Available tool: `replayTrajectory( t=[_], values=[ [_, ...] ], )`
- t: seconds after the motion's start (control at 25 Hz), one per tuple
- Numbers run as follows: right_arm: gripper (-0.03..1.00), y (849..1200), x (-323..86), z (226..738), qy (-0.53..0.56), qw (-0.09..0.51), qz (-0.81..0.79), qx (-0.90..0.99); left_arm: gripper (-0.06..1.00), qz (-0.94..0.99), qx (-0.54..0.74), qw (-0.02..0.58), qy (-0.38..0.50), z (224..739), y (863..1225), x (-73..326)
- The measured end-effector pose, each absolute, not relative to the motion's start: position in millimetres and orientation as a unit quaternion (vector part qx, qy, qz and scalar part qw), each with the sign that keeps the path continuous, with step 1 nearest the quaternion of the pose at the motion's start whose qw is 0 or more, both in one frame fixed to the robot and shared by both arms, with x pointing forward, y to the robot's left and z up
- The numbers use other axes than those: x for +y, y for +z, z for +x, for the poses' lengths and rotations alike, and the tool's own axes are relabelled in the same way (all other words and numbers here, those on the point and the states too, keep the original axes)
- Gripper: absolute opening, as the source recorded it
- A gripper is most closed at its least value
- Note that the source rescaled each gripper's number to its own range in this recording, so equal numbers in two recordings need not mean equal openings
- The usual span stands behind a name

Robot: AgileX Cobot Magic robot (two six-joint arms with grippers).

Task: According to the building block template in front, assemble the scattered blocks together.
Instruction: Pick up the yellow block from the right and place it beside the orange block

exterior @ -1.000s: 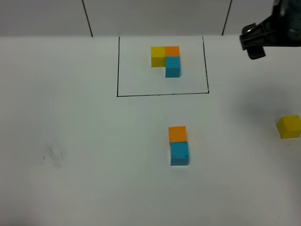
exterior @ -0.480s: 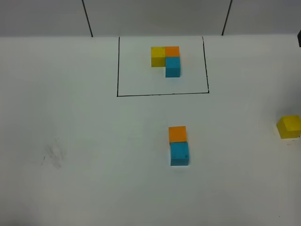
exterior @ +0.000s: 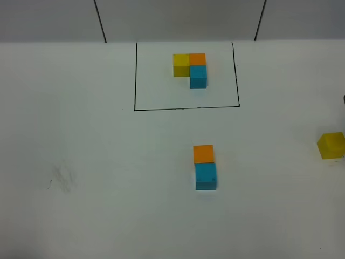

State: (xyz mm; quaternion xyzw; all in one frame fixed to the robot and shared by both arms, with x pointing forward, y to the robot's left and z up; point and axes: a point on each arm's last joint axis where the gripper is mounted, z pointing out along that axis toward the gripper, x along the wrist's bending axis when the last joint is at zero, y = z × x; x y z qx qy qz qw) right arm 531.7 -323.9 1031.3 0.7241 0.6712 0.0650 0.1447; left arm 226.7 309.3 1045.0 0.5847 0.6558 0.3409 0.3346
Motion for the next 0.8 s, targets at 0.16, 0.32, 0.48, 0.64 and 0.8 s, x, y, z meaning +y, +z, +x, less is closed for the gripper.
replayTrajectory(
  t=[0.16,0.32,0.48,0.64,0.8],
  values=[
    [0.8,1008.4,-314.8,538.8,0.071,0.119,0.709,0.691,0.68,0.585,0.656,0.335,0.341,226.7,1045.0,309.3],
    [0.8,985.6,-301.1,550.5,0.067,0.109,0.691,0.711,0.68,0.585,0.656,0.335,0.341,226.7,1045.0,309.3],
    [0.8,968.9,-299.0,558.1,0.061,0.101,0.691,0.713,0.68,0.585,0.656,0.335,0.341,226.7,1045.0,309.3],
    [0.8,956.2,-298.7,564.8,0.062,0.102,0.689,0.714,0.68,0.585,0.656,0.335,0.341,226.7,1045.0,309.3],
    [0.8,944.0,-298.7,570.0,0.061,0.101,0.688,0.716,0.68,0.585,0.656,0.335,0.341,226.7,1045.0,309.3]
  ],
)
